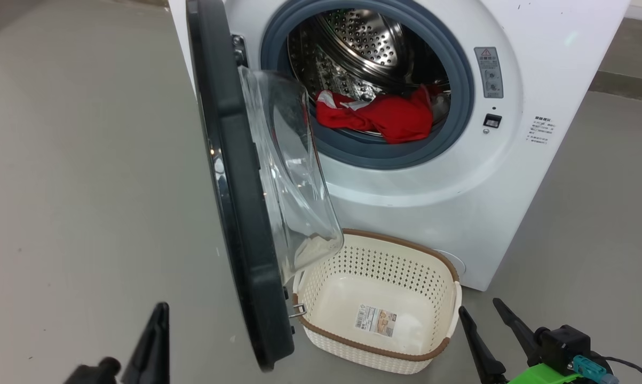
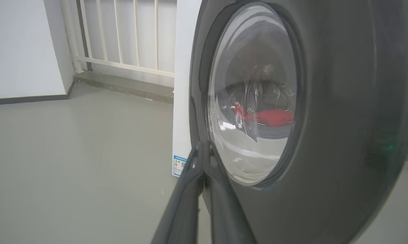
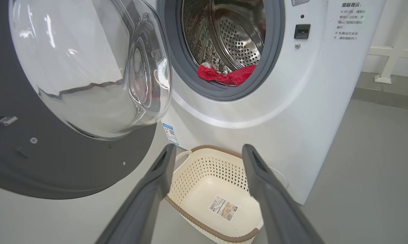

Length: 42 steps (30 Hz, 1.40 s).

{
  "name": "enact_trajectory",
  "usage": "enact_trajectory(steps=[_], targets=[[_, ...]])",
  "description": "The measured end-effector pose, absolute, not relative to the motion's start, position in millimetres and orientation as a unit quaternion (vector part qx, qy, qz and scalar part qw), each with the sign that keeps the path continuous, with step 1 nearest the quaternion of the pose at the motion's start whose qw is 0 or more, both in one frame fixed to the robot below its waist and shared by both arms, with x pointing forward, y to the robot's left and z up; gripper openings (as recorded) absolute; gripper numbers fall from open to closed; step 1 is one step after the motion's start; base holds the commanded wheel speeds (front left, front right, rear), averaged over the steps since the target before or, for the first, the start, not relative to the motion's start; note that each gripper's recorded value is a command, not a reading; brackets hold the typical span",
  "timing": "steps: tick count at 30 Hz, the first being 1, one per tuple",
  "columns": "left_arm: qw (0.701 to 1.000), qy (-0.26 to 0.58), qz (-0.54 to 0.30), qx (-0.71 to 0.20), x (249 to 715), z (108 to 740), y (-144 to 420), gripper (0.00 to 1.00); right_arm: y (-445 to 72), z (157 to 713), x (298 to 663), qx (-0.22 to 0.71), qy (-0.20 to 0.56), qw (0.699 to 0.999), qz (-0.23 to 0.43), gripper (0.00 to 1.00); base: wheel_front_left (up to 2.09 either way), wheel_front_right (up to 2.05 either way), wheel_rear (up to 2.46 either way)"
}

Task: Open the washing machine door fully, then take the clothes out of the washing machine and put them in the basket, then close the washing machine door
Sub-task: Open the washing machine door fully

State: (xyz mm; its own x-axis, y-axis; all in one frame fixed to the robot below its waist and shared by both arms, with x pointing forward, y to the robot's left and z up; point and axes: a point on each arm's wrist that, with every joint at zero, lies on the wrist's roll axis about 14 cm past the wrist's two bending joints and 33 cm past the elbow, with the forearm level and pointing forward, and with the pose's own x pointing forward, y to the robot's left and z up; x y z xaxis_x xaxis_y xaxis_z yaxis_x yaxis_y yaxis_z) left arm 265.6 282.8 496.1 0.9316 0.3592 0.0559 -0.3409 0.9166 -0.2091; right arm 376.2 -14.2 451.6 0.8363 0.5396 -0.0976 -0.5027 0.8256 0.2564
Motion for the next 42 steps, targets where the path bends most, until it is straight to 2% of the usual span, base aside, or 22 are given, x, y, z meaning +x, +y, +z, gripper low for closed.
enact_trajectory(steps=[4, 9, 13, 16, 22, 27, 36, 42], targets=[[0.972, -0.109, 0.185, -0.100, 268.5, 534.3, 293.4, 0.00, -14.5, 450.4, 376.2, 0.109, 0.084, 0.952, 0.273, 1.00, 0.00, 0.00, 0.00], [0.955, -0.228, 0.167, -0.093, 270.8, 612.5, 292.9, 0.00, -15.9, 449.9, 377.3, 0.106, 0.083, 0.953, 0.271, 1.00, 0.00, 0.00, 0.00], [0.943, -0.295, 0.126, -0.088, 268.2, 658.3, 268.3, 0.00, -17.2, 449.8, 378.1, 0.105, 0.082, 0.954, 0.270, 1.00, 0.00, 0.00, 0.00], [0.941, -0.314, 0.079, -0.096, 272.0, 673.4, 238.0, 0.00, -18.3, 449.2, 378.2, 0.104, 0.083, 0.954, 0.269, 1.00, 0.00, 0.00, 0.00], [0.947, -0.289, -0.007, -0.137, 285.6, 664.5, 181.7, 0.00, -20.4, 446.7, 378.5, 0.106, 0.086, 0.955, 0.265, 1.00, 0.00, 0.00, 0.00], [0.959, -0.214, -0.049, -0.182, 298.0, 621.9, 147.4, 0.00, -21.6, 444.5, 378.3, 0.104, 0.088, 0.955, 0.265, 1.00, 0.00, 0.00, 0.00], [0.968, -0.098, -0.027, -0.230, 309.8, 549.9, 143.1, 0.00, -22.7, 441.8, 380.4, 0.095, 0.089, 0.955, 0.265, 1.00, 0.00, 0.00, 0.00], [0.970, -0.073, -0.005, -0.234, 316.4, 532.3, 155.1, 0.00, -22.7, 441.1, 382.0, 0.094, 0.089, 0.956, 0.265, 1.00, 0.00, 0.00, 0.00]])
